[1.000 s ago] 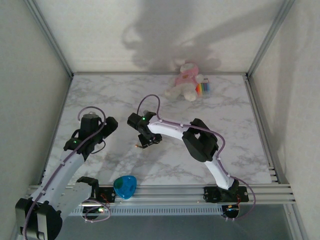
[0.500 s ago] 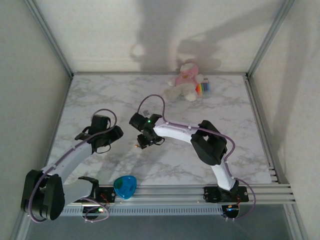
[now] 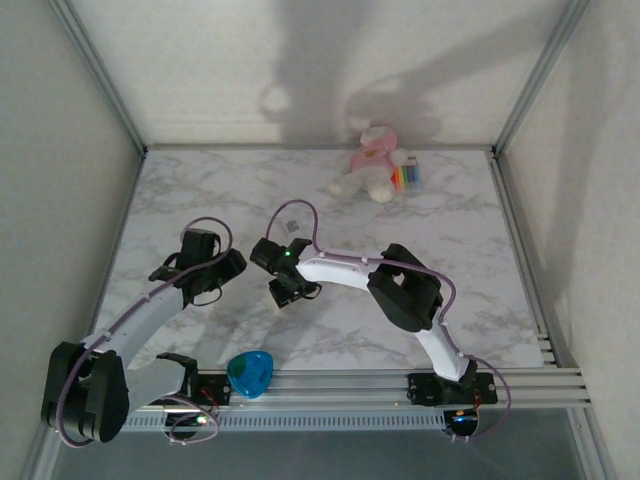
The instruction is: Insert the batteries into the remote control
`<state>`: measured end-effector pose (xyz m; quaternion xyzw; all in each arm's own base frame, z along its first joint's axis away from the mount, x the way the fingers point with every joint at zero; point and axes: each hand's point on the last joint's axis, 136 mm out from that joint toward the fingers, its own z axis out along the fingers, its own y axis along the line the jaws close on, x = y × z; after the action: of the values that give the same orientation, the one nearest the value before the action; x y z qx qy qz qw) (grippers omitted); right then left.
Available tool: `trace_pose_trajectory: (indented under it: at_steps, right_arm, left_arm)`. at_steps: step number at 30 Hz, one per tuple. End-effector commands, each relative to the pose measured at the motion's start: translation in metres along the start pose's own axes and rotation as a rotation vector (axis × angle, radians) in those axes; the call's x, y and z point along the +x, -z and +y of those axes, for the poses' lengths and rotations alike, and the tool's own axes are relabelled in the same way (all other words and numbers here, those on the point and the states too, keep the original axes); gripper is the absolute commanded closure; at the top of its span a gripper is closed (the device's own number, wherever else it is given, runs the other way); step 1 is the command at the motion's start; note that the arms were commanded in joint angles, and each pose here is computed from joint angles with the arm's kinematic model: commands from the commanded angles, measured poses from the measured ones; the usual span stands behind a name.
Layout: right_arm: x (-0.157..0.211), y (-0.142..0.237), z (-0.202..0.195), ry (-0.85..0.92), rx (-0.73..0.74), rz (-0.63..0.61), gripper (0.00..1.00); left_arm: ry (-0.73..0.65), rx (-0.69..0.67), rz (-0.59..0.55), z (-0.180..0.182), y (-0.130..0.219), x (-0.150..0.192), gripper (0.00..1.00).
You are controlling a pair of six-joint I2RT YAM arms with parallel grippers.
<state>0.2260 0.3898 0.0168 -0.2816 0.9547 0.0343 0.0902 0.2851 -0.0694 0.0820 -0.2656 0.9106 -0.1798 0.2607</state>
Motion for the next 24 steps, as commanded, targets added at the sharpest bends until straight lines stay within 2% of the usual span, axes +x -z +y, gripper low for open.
trace_pose_trajectory:
  at_steps: [1, 15, 24]
  right_arm:
    - [0.0, -0.011, -0.021, -0.097, 0.078, 0.009, 0.45]
    - [-0.021, -0.001, -0.033, -0.26, 0.085, -0.089, 0.47]
    - [-0.011, 0.052, -0.054, -0.304, 0.01, -0.194, 0.43]
  left_arm:
    - [-0.002, 0.018, -0.006, -0.003, 0.003, 0.0, 0.41]
    - [-0.076, 0.069, 0.039, -0.013, -0.001, 0.013, 0.41]
    - [-0.223, 0.091, 0.144, -0.042, -0.029, 0.033, 0.41]
